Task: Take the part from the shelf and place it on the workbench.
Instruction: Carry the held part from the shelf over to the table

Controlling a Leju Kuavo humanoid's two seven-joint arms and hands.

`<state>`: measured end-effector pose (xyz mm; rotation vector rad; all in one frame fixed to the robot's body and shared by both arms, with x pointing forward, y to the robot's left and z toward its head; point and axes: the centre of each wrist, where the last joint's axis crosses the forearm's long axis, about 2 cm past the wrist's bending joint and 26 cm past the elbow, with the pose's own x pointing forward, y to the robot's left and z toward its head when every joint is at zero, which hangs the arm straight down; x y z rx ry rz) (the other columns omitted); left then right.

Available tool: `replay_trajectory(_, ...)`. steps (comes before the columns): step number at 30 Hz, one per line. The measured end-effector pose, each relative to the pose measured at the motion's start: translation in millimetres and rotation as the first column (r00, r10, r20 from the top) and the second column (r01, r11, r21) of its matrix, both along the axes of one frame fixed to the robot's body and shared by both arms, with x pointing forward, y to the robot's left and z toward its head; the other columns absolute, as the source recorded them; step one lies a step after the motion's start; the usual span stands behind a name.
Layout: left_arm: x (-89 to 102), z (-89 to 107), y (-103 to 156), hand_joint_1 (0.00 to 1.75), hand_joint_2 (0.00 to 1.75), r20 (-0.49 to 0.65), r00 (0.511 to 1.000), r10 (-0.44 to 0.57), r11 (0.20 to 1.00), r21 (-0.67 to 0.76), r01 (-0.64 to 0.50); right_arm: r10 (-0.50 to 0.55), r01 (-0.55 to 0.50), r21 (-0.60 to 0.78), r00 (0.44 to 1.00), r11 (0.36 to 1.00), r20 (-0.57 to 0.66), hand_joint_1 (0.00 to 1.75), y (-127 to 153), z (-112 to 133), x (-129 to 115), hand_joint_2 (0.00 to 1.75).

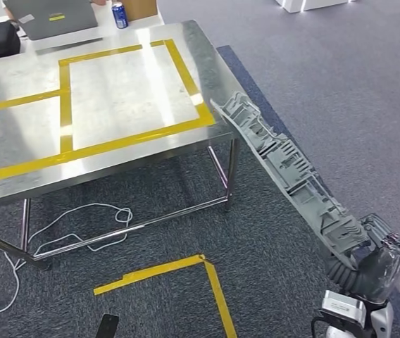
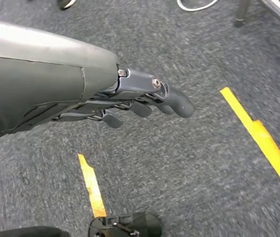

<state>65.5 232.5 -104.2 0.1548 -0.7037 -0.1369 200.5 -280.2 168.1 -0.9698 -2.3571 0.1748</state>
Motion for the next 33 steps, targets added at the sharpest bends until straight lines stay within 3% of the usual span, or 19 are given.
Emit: replay_trajectory(33, -1.8, -0.3, 0.2, 0.00, 1.75, -0.003, 1.000, -0.001, 1.000, 0.001, 0.001, 0.004, -0.004, 0.000, 1.000, 1.000, -0.003, 1.75, 0.9, -0.7, 0.1, 1.75)
